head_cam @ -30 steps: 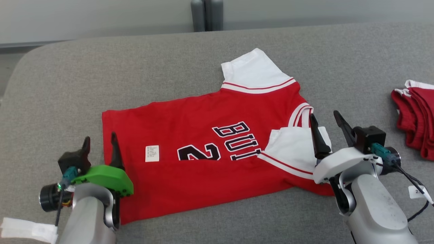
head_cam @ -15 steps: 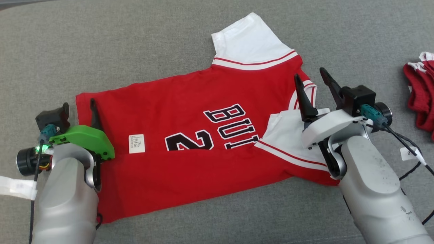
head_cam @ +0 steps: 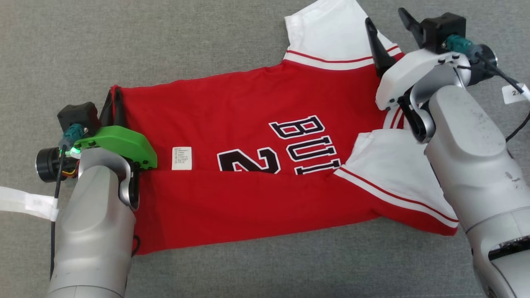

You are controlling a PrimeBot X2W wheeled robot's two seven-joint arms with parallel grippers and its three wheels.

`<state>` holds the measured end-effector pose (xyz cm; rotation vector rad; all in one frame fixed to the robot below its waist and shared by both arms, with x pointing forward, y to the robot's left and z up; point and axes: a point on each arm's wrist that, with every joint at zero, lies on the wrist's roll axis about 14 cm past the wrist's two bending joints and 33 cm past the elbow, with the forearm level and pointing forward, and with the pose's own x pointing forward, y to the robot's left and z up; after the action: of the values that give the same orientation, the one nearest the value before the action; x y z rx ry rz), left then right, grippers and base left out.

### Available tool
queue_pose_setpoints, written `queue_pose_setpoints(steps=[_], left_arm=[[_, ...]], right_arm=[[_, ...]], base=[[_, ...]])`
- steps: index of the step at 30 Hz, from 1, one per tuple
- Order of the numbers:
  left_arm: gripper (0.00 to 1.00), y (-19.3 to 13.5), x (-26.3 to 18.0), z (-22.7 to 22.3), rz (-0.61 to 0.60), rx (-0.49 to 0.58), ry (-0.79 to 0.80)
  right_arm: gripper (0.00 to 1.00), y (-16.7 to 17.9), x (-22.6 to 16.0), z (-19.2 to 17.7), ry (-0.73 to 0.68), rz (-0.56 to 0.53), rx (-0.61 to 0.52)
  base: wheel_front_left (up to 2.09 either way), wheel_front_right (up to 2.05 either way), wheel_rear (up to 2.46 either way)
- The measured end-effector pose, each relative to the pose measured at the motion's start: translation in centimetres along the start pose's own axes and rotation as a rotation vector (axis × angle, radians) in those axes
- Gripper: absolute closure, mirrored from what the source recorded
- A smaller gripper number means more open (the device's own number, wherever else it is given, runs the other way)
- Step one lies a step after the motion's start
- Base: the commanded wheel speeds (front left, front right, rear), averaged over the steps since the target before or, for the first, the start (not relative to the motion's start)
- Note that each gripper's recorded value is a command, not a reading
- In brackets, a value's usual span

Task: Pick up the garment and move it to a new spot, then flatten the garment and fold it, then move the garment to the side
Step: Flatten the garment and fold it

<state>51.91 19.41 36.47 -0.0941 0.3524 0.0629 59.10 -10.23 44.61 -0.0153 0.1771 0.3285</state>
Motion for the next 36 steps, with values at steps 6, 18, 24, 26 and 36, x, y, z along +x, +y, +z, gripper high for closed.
queue_pose_setpoints(steps=[6,18,24,26,36], left_arm=[[1.0,0.4,-0.1,0.4,-0.003,-0.001,-0.026],[1.0,1.1,0.1,-0.3,-0.003,-0.015,-0.029],[1.0,1.1,0.2,-0.4,0.001,-0.009,-0.03],[1.0,1.1,0.3,-0.3,0.001,-0.009,-0.033],[1.0,0.3,1.2,3.8,-0.012,0.003,-0.156]], right_arm=[[0.0,0.4,3.4,-1.0,0.103,0.023,-0.025],[0.0,1.8,7.9,-4.9,0.254,0.06,-0.039],[0.34,1.6,8.9,-5.7,0.282,0.055,-0.047],[1.0,1.7,9.1,-5.7,0.275,0.055,-0.041],[1.0,-1.3,9.5,-1.4,0.073,-0.013,-0.042]], base=[[0.0,0.0,0.0],[0.0,0.0,0.0],[0.0,0.0,0.0],[0.0,0.0,0.0],[0.0,0.0,0.0]])
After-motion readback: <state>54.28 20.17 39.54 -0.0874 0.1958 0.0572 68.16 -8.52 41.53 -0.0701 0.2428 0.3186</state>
